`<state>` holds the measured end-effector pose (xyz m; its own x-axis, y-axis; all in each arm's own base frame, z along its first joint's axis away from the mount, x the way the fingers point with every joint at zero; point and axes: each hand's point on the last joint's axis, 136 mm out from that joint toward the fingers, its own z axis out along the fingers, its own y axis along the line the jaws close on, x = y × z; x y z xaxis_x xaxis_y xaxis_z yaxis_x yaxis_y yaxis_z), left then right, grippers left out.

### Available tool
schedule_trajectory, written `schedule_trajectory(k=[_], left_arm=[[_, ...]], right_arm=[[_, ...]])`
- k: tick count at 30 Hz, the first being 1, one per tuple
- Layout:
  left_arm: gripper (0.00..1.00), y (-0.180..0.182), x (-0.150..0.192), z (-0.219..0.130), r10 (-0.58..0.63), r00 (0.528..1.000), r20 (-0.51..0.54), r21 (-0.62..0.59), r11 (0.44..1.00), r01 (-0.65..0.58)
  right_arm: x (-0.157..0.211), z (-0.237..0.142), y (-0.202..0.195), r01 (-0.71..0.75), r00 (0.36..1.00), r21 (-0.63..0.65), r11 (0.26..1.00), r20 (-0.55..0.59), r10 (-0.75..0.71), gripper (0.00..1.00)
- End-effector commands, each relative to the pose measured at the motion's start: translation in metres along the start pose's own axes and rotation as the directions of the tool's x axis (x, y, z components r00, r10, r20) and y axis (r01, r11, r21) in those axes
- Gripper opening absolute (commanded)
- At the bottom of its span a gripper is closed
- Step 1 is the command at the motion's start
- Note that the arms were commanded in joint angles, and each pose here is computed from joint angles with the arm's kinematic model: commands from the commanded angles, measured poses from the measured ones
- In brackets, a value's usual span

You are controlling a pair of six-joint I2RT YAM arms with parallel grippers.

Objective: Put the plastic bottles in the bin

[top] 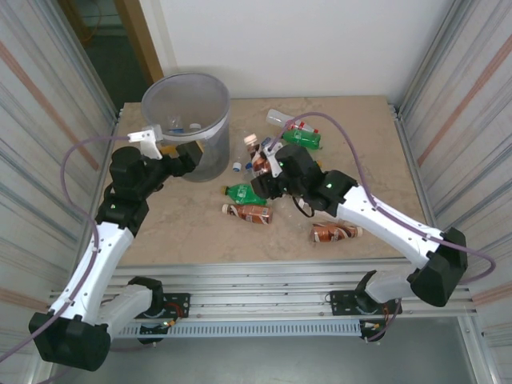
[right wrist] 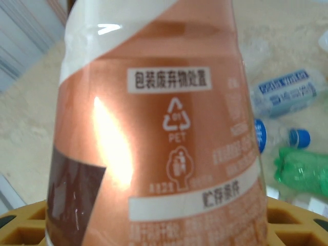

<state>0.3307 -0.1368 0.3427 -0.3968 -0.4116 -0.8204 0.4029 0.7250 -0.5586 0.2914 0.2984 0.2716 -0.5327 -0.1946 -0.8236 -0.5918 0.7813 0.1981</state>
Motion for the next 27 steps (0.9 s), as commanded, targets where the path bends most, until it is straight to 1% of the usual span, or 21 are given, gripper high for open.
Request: schedule_trajectory(k=[1, 6, 10, 12, 14, 18, 27], left_arm=[[0.99, -0.056, -0.019, 0.005, 0.004, 1.0, 0.01, 0.231, 0.973, -0.006], [0.98, -0.1, -0.009, 0.025, 0.039, 0.998, -0.056, 0.373, 0.928, -0.015], [0.97, -0.125, -0.005, 0.038, 0.053, 0.994, -0.093, 0.46, 0.888, -0.005], [0.96, -0.134, -0.003, 0.043, 0.058, 0.993, -0.106, 0.483, 0.875, 0.0], [0.91, -0.139, 0.001, 0.048, 0.066, 0.99, -0.121, 0.5, 0.866, 0.003], [0.87, -0.142, 0.008, 0.055, 0.07, 0.987, -0.147, 0.51, 0.86, 0.016], [0.6, -0.144, 0.015, 0.063, 0.072, 0.982, -0.176, 0.523, 0.852, 0.031]], right_arm=[[-0.039, -0.011, 0.019, -0.001, 0.989, -0.113, 0.994, 0.146, 0.018, 0.43], [-0.055, -0.016, 0.03, 0.041, 0.983, -0.168, 0.985, 0.184, -0.01, 0.43], [-0.059, -0.018, 0.035, 0.052, 0.979, -0.201, 0.978, 0.204, -0.011, 0.43], [-0.059, -0.018, 0.037, 0.052, 0.978, -0.211, 0.976, 0.208, -0.007, 0.43], [-0.06, -0.018, 0.038, 0.05, 0.978, -0.216, 0.975, 0.21, -0.003, 0.43], [-0.062, -0.019, 0.039, 0.053, 0.976, -0.223, 0.973, 0.216, -0.004, 0.43], [-0.067, -0.017, 0.041, 0.06, 0.974, -0.227, 0.972, 0.227, -0.008, 0.44]])
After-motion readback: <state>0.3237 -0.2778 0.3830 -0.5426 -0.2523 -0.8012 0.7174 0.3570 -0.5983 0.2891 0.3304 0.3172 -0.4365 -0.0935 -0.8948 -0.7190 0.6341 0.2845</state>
